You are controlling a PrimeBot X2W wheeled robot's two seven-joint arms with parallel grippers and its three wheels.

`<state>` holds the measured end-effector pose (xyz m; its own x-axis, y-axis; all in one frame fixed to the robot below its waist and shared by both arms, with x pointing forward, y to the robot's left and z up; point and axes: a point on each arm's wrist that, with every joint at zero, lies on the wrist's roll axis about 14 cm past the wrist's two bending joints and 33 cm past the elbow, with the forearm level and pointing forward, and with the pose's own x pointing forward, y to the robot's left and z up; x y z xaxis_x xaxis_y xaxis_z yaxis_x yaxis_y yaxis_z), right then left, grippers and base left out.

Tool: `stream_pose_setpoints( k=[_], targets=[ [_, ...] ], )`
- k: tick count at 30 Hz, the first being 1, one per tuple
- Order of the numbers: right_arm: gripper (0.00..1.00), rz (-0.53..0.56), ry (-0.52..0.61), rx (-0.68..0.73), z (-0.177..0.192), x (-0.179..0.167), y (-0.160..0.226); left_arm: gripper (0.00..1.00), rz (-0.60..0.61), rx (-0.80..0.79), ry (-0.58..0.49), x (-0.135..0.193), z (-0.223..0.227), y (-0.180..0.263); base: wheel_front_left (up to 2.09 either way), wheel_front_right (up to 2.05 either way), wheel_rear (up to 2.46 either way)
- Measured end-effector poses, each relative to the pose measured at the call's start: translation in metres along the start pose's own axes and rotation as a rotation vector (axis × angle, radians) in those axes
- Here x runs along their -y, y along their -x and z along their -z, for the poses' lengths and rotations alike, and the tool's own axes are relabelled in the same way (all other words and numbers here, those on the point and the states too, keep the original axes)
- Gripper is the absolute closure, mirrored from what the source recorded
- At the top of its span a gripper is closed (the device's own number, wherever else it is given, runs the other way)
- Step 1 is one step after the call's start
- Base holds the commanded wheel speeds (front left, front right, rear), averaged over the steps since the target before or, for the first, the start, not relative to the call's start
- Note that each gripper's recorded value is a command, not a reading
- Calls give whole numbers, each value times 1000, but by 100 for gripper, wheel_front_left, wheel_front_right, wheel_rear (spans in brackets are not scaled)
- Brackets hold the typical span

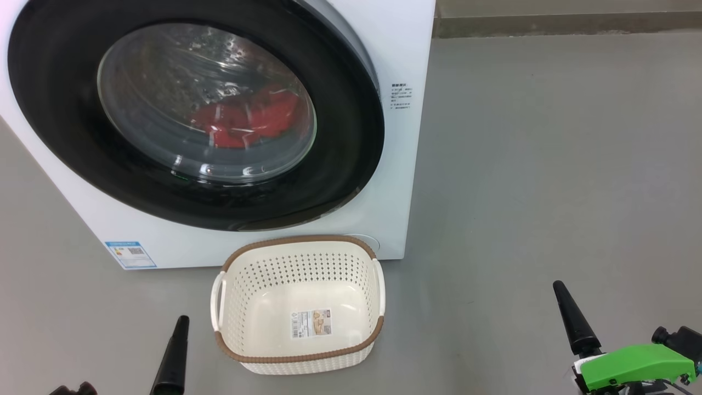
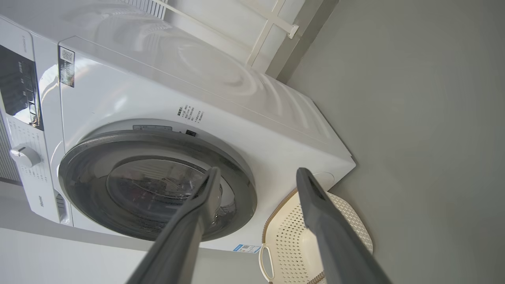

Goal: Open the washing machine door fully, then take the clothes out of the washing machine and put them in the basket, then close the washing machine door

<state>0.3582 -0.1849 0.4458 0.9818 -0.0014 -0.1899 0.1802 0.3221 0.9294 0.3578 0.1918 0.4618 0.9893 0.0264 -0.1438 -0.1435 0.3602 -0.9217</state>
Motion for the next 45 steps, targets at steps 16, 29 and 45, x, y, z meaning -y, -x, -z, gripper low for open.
stream_pose_setpoints(
  k=[16,29,45],
  targets=[
    [0,-1,200,-2,4,2,3,0,6,17,-212,4,0,4,0,0,0],
    [0,-9,350,-12,9,3,6,0,10,38,-372,5,-3,9,0,0,0],
    [0,-29,530,-1,9,2,10,0,27,61,-582,9,-4,13,0,0,0]
  ],
)
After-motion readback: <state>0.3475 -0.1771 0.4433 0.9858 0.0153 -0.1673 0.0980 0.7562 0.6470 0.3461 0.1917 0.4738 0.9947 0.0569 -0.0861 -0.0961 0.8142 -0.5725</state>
